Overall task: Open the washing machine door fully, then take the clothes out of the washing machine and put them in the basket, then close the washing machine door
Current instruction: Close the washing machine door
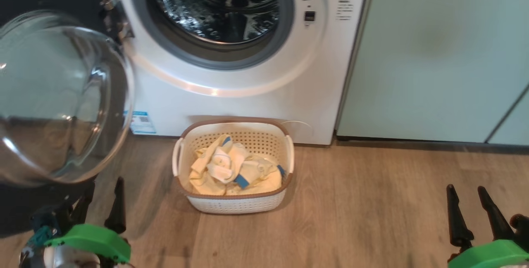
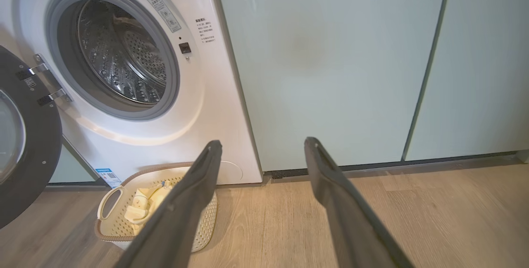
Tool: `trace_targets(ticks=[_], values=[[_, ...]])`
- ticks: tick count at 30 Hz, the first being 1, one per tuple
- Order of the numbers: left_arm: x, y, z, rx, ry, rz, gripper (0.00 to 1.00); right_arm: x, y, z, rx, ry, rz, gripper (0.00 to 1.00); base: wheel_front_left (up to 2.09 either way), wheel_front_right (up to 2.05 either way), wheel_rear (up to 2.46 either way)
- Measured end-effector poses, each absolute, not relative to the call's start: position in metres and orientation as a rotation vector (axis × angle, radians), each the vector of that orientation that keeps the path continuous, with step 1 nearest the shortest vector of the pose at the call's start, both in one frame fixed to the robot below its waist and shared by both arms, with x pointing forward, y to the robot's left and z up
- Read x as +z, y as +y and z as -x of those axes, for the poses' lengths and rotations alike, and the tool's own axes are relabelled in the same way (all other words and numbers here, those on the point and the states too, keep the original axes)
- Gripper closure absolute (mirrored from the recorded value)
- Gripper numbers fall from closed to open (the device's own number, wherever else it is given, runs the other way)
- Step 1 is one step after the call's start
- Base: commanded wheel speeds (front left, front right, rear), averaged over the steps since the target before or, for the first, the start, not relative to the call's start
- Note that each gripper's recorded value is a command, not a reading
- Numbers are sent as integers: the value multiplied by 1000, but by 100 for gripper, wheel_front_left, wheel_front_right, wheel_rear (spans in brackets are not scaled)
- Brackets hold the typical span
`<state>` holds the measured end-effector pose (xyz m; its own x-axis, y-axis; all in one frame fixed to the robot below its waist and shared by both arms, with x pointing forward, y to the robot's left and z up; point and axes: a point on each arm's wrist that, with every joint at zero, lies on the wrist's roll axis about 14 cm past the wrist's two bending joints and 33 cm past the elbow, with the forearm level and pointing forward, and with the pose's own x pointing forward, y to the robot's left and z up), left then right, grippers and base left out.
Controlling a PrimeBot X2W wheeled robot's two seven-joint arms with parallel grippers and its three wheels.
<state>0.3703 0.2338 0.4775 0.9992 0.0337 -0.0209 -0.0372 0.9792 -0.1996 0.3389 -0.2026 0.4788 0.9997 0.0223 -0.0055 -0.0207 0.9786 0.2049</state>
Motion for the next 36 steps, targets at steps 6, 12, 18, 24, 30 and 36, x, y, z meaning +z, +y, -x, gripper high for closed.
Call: trace_targets(ticks=[6, 12, 18, 24, 30, 36], values=[[482, 253, -362, 100, -3, 207, 0, 478, -180, -353, 92, 18, -205, 0, 0, 0, 0], [480, 274, -347, 168, -6, 209, 0, 478, -158, -365, 158, 26, -207, 0, 0, 0, 0], [478, 299, -325, 251, -7, 211, 0, 477, -131, -377, 234, 38, -212, 0, 0, 0, 0], [476, 319, -303, 327, -11, 208, 0, 475, -105, -386, 306, 50, -215, 0, 0, 0, 0], [477, 338, -280, 410, -22, 212, 0, 475, -80, -392, 375, 58, -215, 0, 0, 0, 0], [480, 353, -261, 476, -43, 214, 0, 476, -56, -397, 443, 62, -212, 0, 0, 0, 0]])
